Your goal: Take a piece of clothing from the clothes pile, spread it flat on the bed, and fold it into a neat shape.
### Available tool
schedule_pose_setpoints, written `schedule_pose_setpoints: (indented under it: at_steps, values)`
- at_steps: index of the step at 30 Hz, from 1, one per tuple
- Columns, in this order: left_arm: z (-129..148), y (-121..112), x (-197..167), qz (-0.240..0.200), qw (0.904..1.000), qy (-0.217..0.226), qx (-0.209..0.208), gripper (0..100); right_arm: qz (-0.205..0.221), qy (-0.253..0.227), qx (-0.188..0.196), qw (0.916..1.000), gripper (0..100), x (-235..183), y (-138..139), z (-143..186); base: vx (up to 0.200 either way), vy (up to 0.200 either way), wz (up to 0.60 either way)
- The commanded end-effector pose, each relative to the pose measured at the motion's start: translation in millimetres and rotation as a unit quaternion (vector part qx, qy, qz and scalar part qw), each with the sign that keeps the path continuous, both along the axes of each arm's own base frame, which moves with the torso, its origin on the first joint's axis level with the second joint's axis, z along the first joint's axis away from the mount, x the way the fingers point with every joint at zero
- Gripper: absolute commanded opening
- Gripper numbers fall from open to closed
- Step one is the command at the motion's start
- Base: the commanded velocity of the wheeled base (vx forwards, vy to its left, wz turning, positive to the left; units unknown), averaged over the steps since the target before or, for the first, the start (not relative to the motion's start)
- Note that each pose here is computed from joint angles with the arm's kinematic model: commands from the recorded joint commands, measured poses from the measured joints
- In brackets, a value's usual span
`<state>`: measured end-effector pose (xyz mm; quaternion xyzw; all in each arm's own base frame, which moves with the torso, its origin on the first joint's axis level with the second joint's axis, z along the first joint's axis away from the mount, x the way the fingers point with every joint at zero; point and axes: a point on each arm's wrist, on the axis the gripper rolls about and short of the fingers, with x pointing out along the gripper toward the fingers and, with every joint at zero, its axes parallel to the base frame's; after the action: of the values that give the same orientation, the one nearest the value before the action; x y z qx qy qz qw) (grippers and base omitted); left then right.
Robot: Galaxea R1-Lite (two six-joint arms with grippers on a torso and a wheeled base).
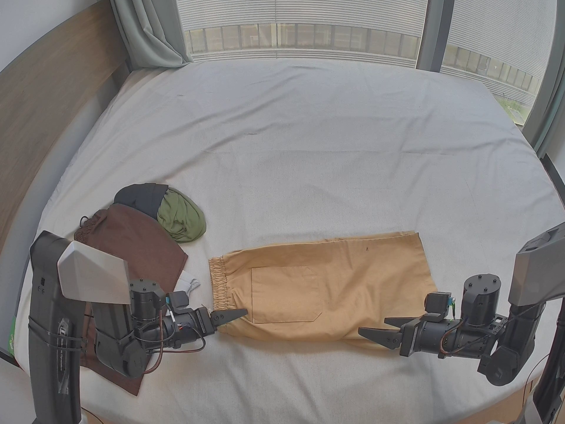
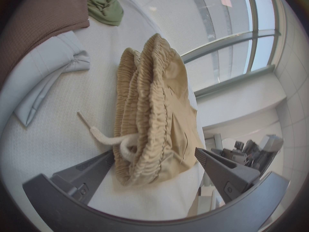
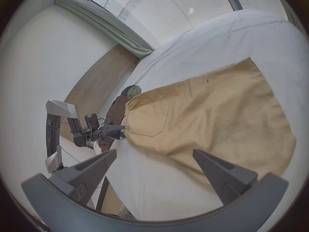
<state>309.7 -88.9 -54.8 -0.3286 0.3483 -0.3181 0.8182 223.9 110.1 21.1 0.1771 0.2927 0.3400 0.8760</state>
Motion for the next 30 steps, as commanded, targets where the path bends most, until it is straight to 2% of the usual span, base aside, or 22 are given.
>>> schedule_pose_setpoints:
  at_steps: [1, 25, 26, 30]
  values:
    - [13.2, -8.6, 8.0, 0.02, 0.9995, -0.006, -0.024, 100, -0.001, 0.0, 0.0, 1.0, 100, 0.6, -0.1, -0.3, 0.0, 0.0, 0.0]
    - [13.6, -10.0, 9.7, 0.023, 0.9994, -0.006, -0.027, 100, -0.001, -0.001, 0.001, 1.0, 100, 1.1, -0.3, -0.2, 0.0, 0.0, 0.0]
    - [13.6, -10.0, 9.7, 0.023, 0.9994, -0.006, -0.027, 0, -0.001, -0.001, 0.001, 1.0, 100, 1.1, -0.3, -0.2, 0.0, 0.0, 0.0]
    - [14.0, -9.8, 10.9, 0.023, 0.9993, -0.01, -0.026, 0, -0.001, -0.001, 0.001, 1.0, 100, 1.5, -0.1, -0.5, 0.0, 0.0, 0.0]
